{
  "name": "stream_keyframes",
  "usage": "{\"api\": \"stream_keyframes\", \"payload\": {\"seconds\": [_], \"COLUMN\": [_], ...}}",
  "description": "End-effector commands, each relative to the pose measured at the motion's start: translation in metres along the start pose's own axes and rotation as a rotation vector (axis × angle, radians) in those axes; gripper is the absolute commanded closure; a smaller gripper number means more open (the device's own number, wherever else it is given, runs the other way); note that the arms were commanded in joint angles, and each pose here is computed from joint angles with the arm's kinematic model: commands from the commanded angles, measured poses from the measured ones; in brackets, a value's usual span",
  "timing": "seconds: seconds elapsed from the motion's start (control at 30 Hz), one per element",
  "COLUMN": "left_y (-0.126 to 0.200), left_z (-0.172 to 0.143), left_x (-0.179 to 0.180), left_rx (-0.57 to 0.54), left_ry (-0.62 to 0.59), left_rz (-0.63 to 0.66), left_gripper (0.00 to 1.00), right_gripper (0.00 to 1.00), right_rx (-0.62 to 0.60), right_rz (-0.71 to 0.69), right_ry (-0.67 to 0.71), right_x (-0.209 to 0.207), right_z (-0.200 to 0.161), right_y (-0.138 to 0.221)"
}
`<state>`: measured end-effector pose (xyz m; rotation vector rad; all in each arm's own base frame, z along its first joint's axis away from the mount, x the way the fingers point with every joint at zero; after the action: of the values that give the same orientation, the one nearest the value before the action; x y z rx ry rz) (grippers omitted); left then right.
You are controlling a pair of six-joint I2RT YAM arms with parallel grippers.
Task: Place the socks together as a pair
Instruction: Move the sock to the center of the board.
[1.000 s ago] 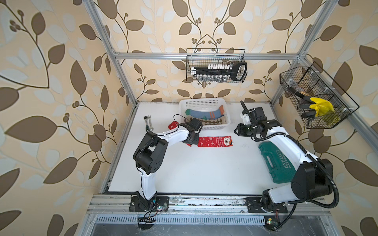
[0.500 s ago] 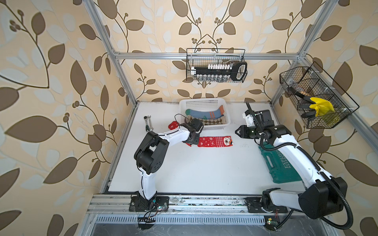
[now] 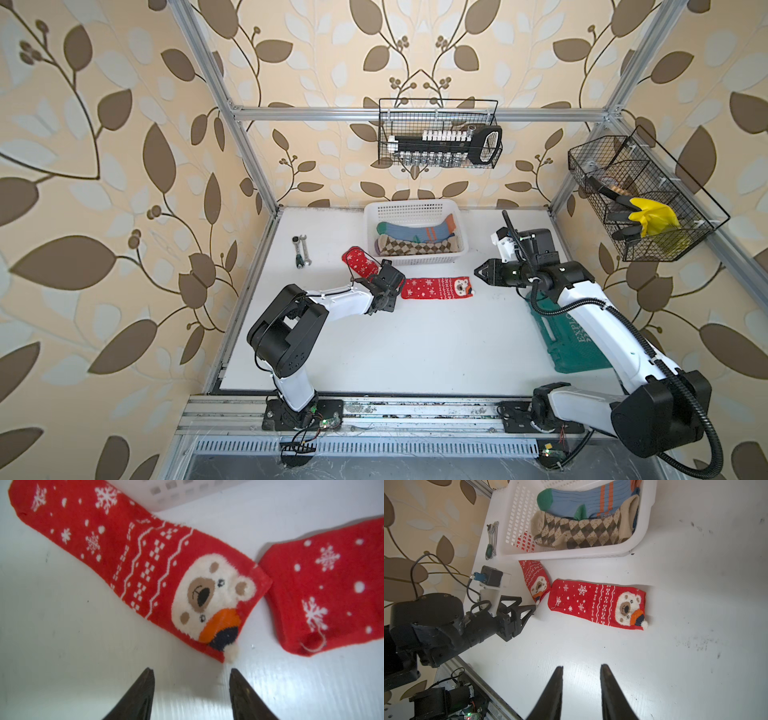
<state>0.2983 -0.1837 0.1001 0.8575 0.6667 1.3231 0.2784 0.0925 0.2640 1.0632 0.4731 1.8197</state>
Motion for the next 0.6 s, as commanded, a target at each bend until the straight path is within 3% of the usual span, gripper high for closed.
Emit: {"api": "stream_keyframes", "payload": {"seconds": [0.0, 0.13, 0.33, 0.43, 0.57], "left_y": [-0.002, -0.005, -0.022, -0.031, -0.026], "left_z": [0.016, 0.027, 0.035, 0.03, 0.022], "left_x": [-0.006, -0.012, -0.023, -0.024, -0.018], "left_rx": [-0.134, -0.173, -0.138, -0.105, -0.083], "left_ry": [-0.006, -0.03, -0.049, -0.047, -0.034], "left_rz": [-0.003, 0.004, 0.002, 0.011, 0.043], "left_gripper": [0.41, 0.41, 0.43, 0.5, 0.75], "right_gripper": [0.69, 0.69, 0.69, 0.7, 0.71], "right_rx": [0.01, 0.02, 0.018, 0.019, 0.023], "right_rz": [0.064, 0.092, 0.14, 0.169, 0.203], "right_ry": [0.012, 0.02, 0.032, 0.038, 0.049], "right_x": [0.008, 0.012, 0.019, 0.023, 0.03], "right_z": [-0.006, -0.012, -0.016, -0.017, -0.02], "right_y": [-0.002, -0.004, -0.002, 0.0, 0.001]}}
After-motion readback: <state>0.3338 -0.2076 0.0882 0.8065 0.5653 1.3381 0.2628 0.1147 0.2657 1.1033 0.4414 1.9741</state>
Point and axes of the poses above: each gripper's point midway between its finger pads, its own y axis back along the fingers, its own x axis along the line the jaws close on, z = x × y, the point moved 8 cm from there along y, back along the fingers
